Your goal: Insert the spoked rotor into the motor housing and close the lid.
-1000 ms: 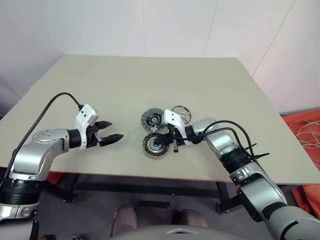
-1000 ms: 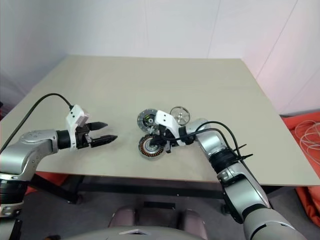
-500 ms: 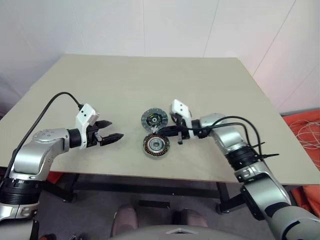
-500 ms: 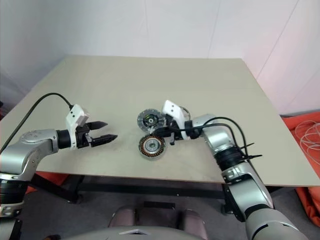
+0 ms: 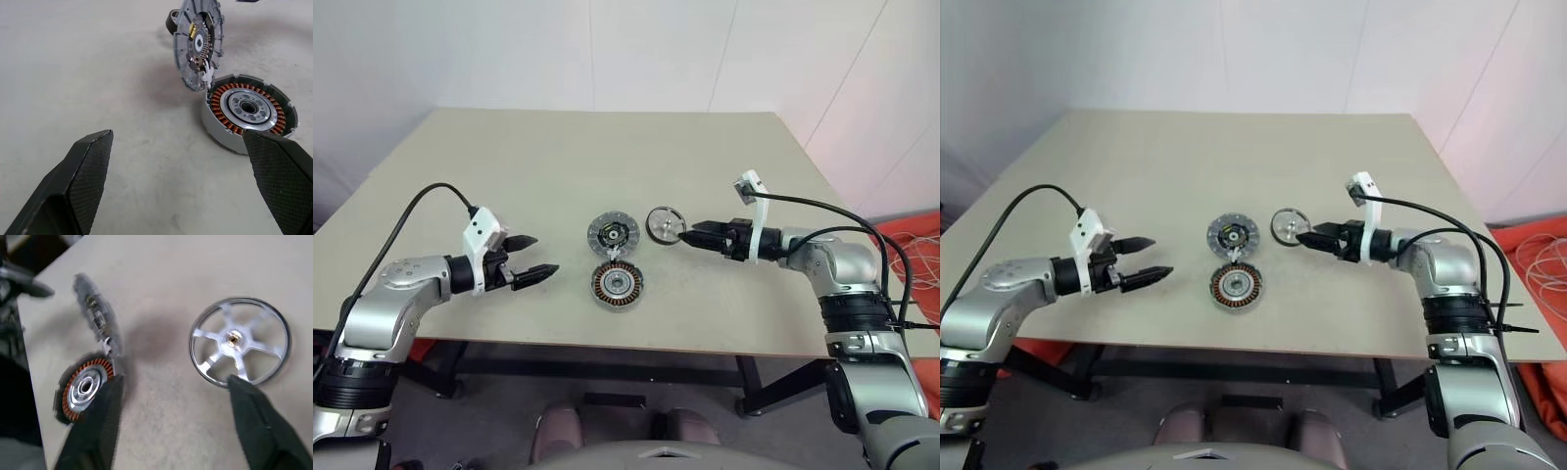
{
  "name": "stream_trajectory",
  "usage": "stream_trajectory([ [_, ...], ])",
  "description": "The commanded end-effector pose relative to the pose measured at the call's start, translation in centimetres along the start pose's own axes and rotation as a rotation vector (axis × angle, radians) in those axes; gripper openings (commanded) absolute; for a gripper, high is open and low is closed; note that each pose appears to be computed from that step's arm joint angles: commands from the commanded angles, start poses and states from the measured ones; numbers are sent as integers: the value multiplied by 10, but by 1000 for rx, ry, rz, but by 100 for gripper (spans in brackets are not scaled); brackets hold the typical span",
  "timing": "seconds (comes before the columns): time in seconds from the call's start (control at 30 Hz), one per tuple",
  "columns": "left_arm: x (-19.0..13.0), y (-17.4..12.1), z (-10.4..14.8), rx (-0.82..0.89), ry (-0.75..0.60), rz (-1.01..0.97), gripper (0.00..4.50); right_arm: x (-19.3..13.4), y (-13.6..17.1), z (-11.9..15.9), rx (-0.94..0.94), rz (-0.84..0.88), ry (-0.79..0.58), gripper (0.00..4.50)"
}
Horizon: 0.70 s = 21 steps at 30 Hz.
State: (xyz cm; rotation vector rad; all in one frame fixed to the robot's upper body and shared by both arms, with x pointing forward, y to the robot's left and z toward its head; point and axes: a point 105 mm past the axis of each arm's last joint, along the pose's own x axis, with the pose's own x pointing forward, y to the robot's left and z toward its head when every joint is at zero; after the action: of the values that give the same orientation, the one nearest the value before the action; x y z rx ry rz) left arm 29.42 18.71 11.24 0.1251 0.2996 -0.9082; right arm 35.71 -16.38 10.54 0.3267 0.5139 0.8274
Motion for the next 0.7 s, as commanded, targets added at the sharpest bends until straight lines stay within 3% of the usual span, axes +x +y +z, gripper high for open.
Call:
stream_trajectory([
  [0.03, -2, -4, 8, 54, -50, -14, 450, 0, -10, 17, 128, -81, -81, 446],
  [0.17, -4, -9, 11, 88, -106, -28, 450, 11, -25, 8, 368, -171, -103, 446],
  [0.3, -6, -12, 10, 96, -111, -40, 450, 18, -25, -13, 441, -218, 68, 446],
  [0.7, -4, -19, 11, 105, -114, -80, 450, 43, -20, -1, 618, -142, -35, 446],
])
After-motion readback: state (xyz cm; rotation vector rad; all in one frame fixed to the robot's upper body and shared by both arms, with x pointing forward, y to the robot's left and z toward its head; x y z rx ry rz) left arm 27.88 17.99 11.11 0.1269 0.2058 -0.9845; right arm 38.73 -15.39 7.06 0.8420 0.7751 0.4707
